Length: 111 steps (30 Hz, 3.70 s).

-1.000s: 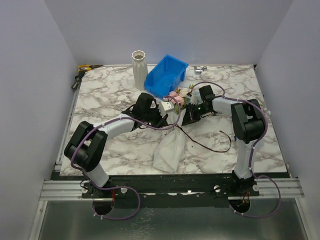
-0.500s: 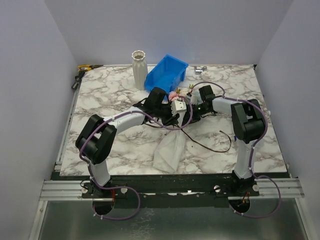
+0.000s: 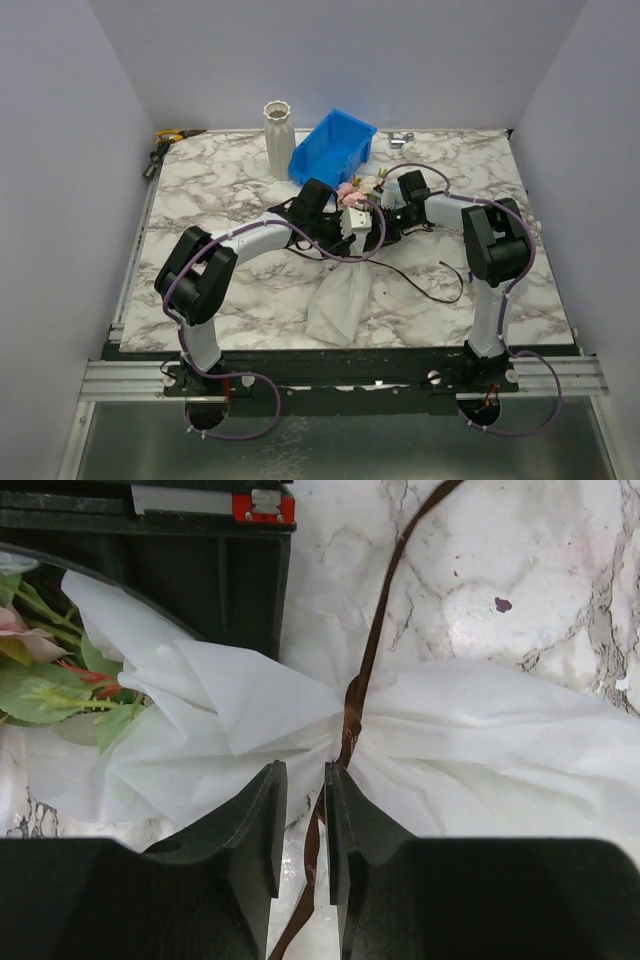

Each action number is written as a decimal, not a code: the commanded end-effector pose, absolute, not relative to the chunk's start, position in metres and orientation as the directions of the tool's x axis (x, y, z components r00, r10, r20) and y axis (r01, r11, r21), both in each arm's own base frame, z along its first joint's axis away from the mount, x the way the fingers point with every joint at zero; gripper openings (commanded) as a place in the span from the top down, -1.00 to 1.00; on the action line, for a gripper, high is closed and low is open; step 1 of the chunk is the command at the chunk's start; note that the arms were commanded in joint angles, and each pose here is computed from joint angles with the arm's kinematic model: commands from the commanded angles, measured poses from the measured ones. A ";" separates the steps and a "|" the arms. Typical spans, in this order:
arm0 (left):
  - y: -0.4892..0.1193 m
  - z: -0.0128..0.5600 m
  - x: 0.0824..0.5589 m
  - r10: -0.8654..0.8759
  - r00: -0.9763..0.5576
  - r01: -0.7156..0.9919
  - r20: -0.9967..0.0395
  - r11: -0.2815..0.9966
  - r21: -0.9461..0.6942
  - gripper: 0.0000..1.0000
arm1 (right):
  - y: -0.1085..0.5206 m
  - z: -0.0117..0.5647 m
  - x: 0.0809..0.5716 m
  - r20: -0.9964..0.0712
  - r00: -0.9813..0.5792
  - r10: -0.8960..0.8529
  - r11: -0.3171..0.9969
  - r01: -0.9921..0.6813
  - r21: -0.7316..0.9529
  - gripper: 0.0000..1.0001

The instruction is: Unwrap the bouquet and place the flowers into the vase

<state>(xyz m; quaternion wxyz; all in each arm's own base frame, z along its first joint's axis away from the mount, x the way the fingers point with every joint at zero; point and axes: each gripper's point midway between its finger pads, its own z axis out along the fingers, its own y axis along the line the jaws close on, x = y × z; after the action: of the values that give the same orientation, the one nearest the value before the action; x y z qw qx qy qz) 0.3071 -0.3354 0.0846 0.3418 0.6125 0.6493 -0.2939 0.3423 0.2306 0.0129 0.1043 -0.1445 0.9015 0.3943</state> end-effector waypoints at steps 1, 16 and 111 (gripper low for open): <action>-0.326 0.076 0.298 0.628 -0.017 0.998 -0.778 0.052 0.019 0.45 | 0.194 -0.060 0.319 -0.175 -0.958 -0.227 0.806 -0.285 0.519 0.99; -0.306 0.065 0.284 0.657 -0.052 0.998 -0.752 0.054 -0.022 0.54 | 0.193 -0.059 0.319 -0.181 -0.957 -0.228 0.806 -0.290 0.515 0.99; -0.265 0.032 0.358 0.688 -0.197 0.953 -0.698 0.300 0.027 0.61 | 0.190 -0.062 0.318 -0.173 -0.958 -0.230 0.814 -0.287 0.505 0.99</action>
<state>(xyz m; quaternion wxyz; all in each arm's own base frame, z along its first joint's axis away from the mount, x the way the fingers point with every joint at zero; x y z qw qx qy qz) 0.3355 -0.2827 0.0285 0.3117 0.6180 0.6869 -0.2215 0.3424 0.2306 0.0127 0.1042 -0.1444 0.9016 0.3941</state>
